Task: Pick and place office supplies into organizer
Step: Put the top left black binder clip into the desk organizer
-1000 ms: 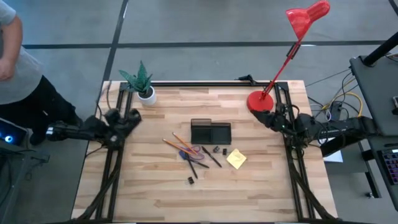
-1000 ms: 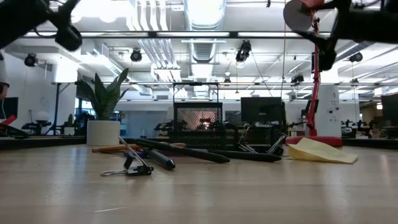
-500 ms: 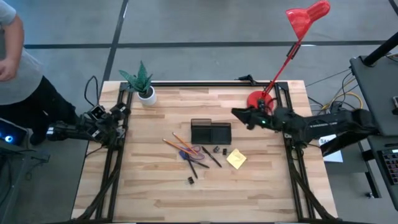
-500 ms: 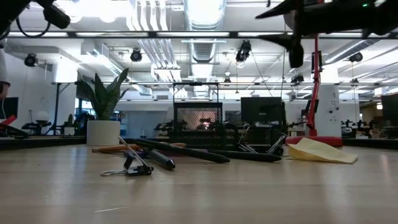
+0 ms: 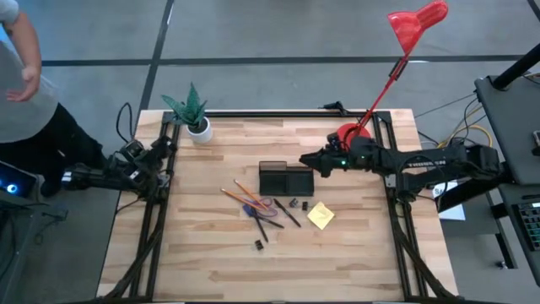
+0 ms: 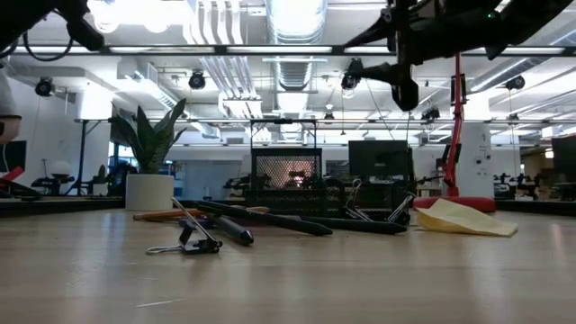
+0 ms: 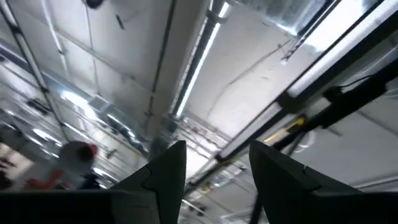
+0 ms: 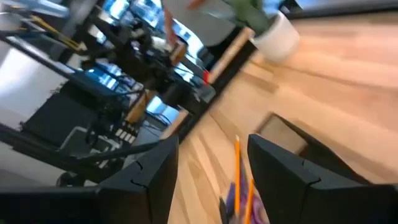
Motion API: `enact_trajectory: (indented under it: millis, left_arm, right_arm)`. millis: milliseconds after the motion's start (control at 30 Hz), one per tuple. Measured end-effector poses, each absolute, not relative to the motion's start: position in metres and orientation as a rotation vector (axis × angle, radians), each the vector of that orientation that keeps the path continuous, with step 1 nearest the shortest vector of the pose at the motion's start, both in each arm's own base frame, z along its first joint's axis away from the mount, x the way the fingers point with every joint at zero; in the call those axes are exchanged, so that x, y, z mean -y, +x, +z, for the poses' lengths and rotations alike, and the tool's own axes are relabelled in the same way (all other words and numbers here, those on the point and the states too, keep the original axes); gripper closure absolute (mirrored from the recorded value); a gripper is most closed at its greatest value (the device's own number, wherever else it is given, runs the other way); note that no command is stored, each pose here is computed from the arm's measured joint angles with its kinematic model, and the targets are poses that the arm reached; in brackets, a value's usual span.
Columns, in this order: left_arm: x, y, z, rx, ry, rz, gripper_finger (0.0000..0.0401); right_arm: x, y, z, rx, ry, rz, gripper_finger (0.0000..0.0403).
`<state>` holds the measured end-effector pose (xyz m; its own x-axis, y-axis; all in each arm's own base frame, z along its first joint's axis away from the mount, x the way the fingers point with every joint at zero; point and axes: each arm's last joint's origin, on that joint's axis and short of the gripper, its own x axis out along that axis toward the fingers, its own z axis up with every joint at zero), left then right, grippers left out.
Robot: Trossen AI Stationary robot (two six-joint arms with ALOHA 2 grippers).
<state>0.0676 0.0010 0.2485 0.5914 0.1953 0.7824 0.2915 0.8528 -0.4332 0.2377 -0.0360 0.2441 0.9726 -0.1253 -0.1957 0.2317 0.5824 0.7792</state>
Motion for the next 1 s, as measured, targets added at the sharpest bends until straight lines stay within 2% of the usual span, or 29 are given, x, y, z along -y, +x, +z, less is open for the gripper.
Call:
enact_trajectory:
  millis: [267, 400, 500, 733, 833, 1000]
  left_arm:
    - [-0.002, 0.086, 0.242, 0.815, -0.566, 0.086, 0.0248]
    - [-0.002, 0.093, 0.248, 0.76, -0.563, 0.126, 0.0282]
    - [-0.002, 0.099, 0.252, 0.691, -0.55, 0.143, 0.0316]
    - [0.001, 0.114, 0.252, 0.312, -0.575, 0.177, 0.0388]
    - [0.002, 0.117, 0.256, 0.201, -0.571, 0.172, 0.0398]
    - [0.004, 0.121, 0.264, 0.146, -0.553, 0.137, 0.04]
  right_arm:
    - [0.034, 0.234, 0.239, -0.262, 0.937, -0.246, 0.022]
    - [0.027, 0.239, 0.252, -0.36, 0.878, -0.229, 0.022]
    - [0.024, 0.242, 0.263, -0.481, 0.801, -0.29, 0.022]
    - [0.016, 0.237, 0.282, -0.712, 0.704, -0.416, 0.022]
    - [0.012, 0.232, 0.284, -0.786, 0.702, -0.438, 0.022]
    - [-0.001, 0.229, 0.278, -0.84, 0.729, -0.426, 0.022]
